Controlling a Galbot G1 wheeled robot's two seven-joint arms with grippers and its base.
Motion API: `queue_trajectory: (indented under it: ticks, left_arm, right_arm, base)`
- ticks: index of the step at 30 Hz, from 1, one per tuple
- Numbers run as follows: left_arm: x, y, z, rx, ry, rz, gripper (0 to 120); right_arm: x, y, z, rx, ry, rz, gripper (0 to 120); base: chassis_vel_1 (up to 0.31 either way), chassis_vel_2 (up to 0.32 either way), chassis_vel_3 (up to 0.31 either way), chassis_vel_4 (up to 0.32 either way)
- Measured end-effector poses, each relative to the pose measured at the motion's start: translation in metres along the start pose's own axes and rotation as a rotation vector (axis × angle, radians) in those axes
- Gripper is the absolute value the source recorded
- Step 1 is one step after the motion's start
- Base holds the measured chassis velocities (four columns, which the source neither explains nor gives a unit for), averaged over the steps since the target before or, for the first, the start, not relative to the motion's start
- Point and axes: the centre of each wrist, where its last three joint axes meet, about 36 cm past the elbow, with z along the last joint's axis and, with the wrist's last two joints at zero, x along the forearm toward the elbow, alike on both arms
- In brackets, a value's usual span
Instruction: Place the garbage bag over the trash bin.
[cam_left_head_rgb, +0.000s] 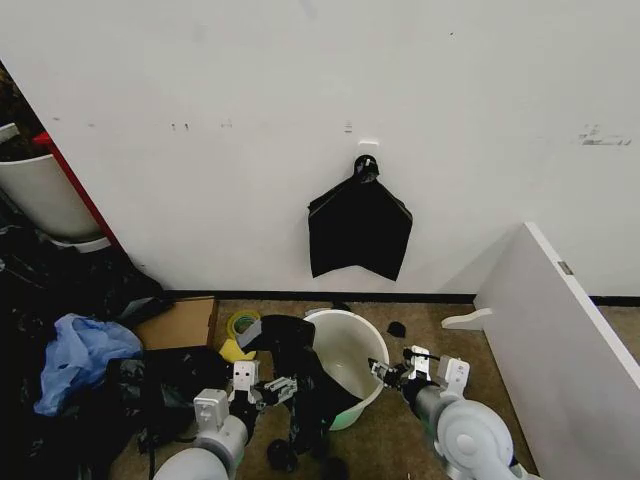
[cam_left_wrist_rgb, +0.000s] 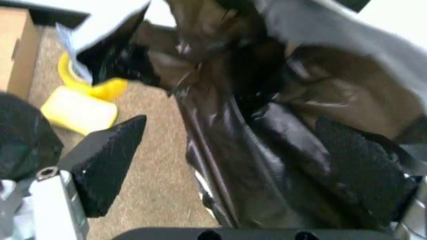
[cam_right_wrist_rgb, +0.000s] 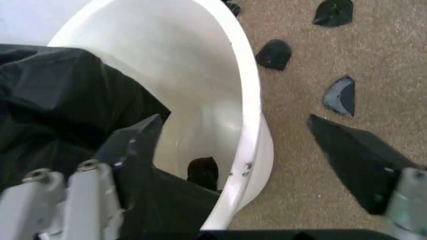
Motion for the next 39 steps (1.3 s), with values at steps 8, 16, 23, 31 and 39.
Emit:
queue_trajectory:
  ticks: [8, 16, 23, 31, 39]
  left_arm:
    - [-0.029, -0.004, 0.01, 0.073, 0.008, 0.004, 100]
    - [-0.046, -0.018, 0.018, 0.105, 0.037, 0.031, 99]
    - [-0.059, -0.029, 0.014, 0.098, 0.073, -0.044, 97]
    - [-0.077, -0.029, 0.011, 0.08, 0.107, -0.081, 97]
    - [-0.09, -0.038, 0.008, 0.086, 0.132, -0.068, 82]
  right_arm:
    - [0.01, 0.004, 0.002, 0.009, 0.011, -0.016, 100]
    - [0.014, 0.008, 0.006, 0.004, 0.02, -0.022, 100]
    - [0.018, 0.005, 0.01, 0.01, 0.028, -0.009, 100]
    - [0.024, 0.011, 0.009, 0.006, 0.023, -0.019, 100]
    - [0.036, 0.018, 0.002, 0.007, 0.006, -0.048, 100]
  base:
    - [0.0, 0.0, 0.0, 0.0]
    - [0.0, 0.0, 0.0, 0.0]
    - [0.0, 0.0, 0.0, 0.0]
    - [0.0, 0.0, 0.0, 0.0]
    - [0.0, 0.0, 0.0, 0.0]
